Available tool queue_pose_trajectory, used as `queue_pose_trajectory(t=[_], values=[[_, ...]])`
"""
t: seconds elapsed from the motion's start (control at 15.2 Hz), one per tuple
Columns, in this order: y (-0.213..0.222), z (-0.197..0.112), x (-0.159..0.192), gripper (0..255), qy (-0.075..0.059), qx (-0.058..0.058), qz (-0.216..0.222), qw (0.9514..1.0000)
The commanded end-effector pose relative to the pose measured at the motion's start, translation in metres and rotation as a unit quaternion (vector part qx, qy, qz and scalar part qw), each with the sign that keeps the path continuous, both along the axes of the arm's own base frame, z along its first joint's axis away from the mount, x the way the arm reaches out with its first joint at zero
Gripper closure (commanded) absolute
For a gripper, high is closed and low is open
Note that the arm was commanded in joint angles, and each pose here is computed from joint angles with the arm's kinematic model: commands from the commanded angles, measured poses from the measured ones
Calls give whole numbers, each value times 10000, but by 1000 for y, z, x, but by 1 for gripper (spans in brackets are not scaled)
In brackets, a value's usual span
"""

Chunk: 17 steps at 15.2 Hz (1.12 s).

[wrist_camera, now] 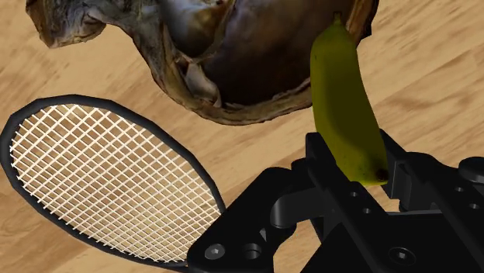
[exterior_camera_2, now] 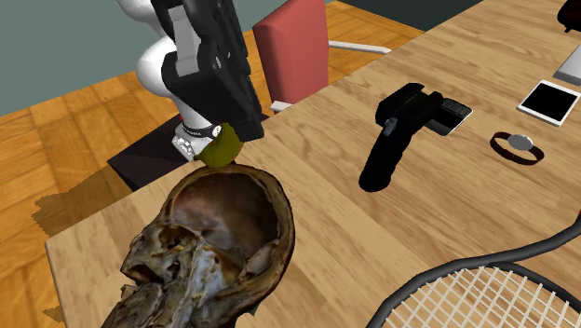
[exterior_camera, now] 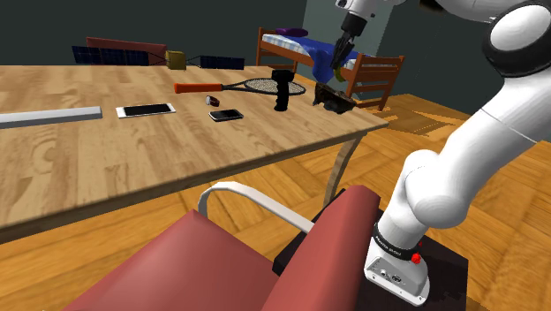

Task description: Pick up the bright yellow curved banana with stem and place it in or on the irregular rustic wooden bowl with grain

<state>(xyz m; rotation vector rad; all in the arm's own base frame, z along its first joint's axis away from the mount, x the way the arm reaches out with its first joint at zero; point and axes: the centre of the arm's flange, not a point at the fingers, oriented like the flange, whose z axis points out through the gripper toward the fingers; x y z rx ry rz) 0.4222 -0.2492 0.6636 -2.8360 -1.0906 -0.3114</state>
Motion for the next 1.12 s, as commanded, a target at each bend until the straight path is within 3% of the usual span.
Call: queue_pose_trajectory(t=[0.0, 0.53, 1.06], values=[[-24, 0, 4, 255, -5, -10, 14, 10000], [-129, -1, 17, 255, -5, -10, 14, 10000], [-129, -38, 17, 255, -5, -10, 14, 10000]])
